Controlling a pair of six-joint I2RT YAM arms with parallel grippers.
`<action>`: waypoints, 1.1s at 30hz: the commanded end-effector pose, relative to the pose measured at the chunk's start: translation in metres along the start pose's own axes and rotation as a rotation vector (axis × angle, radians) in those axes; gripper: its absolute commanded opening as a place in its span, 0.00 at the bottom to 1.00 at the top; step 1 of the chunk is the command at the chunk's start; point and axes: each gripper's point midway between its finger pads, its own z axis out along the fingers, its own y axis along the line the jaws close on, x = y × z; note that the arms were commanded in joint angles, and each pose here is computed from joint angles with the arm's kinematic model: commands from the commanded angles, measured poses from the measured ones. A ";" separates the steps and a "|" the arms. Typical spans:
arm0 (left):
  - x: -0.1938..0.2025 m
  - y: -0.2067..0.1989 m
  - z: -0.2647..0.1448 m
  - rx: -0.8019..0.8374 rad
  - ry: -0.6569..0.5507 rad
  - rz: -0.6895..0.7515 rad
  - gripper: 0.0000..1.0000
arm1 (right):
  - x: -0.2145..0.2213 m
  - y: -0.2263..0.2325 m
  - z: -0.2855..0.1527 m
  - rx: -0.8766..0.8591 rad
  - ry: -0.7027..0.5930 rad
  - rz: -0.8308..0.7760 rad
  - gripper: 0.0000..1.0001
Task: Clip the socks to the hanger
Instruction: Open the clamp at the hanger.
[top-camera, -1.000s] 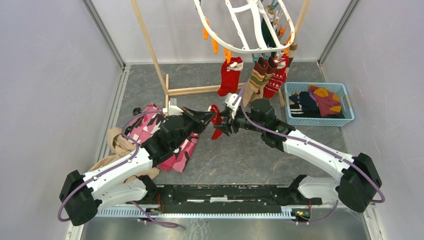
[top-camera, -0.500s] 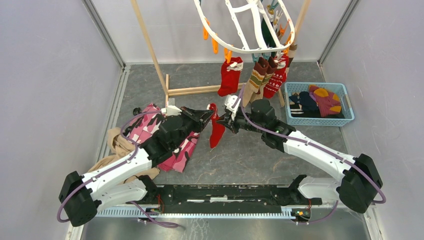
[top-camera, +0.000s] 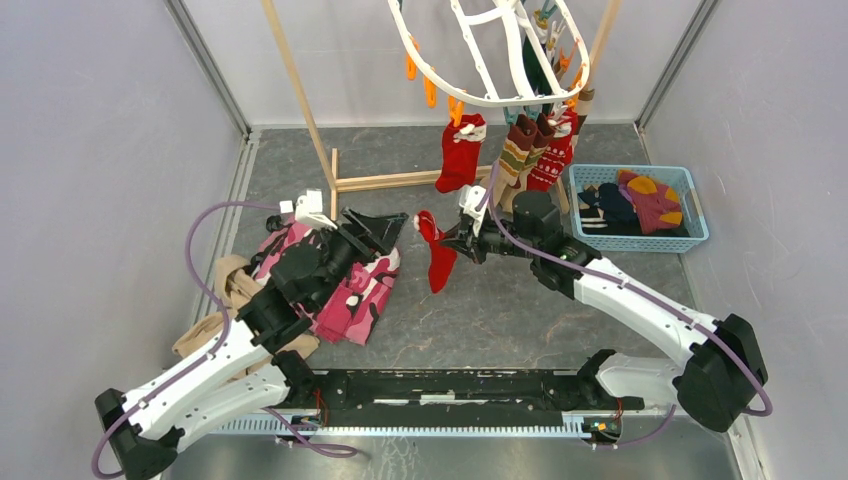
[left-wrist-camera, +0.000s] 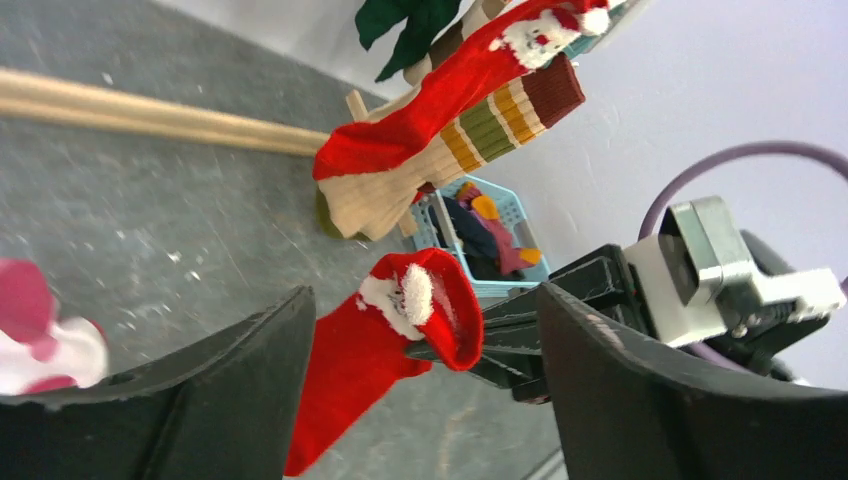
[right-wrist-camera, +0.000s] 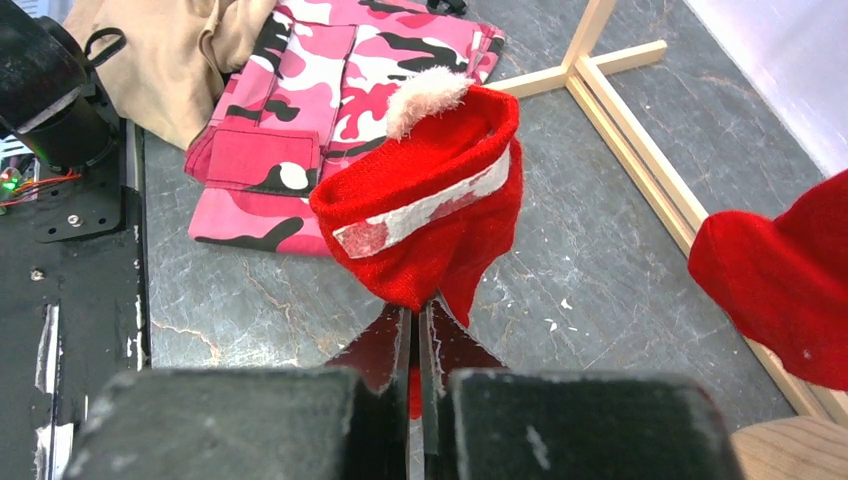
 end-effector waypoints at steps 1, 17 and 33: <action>-0.029 -0.017 -0.006 0.112 -0.081 0.403 0.91 | -0.042 -0.001 -0.005 -0.036 -0.073 -0.066 0.00; -0.111 -0.113 0.078 0.578 0.003 0.488 1.00 | -0.069 -0.018 -0.017 -0.077 -0.124 -0.044 0.00; -0.122 -0.103 0.144 0.633 0.120 0.269 0.86 | -0.058 -0.026 -0.014 -0.094 -0.108 -0.013 0.00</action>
